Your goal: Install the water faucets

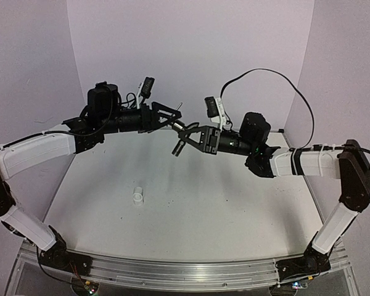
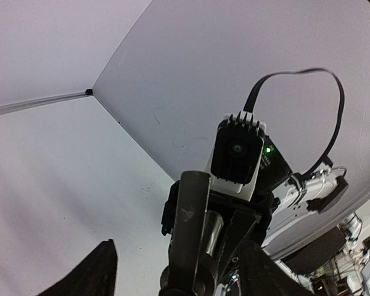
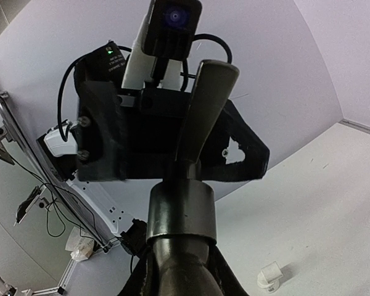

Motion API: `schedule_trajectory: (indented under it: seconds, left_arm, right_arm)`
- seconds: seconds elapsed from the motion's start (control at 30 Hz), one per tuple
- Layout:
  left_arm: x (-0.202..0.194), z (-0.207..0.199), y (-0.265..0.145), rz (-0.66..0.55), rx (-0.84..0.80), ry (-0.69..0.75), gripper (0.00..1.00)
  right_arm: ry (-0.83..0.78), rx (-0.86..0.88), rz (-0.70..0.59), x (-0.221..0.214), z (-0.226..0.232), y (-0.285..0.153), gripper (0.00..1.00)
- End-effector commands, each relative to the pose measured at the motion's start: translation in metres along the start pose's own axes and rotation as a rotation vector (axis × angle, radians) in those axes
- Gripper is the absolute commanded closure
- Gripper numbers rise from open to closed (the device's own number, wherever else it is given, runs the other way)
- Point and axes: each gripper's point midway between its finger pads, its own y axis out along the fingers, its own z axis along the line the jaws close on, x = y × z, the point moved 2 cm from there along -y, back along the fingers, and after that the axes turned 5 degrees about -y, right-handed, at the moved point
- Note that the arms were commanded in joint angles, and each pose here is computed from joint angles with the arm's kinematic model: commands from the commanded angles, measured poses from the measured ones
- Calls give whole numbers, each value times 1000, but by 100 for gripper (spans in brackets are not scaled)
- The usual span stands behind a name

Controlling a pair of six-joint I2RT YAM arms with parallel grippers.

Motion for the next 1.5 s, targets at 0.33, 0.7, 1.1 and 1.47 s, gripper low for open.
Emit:
schedule_trajectory:
  seconds: [0.33,0.7,1.1,1.47]
  left_arm:
    - [13,-27,-8,-2,-131,189,100]
    - [10,7,-18,132,-108,183,100]
    - [-1,-5,-23,204,-174,238,100]
    - [-7,-3,-19,215,-162,225,100]
  right_arm:
    - [-25,-27,59,-3,2,7,44]
    - [-158,-483,321,-20,-39,-41,2]
    - [-54,-96,503,-34,-1,-6,2]
    - [-29,-3,403,-34,2,18,15]
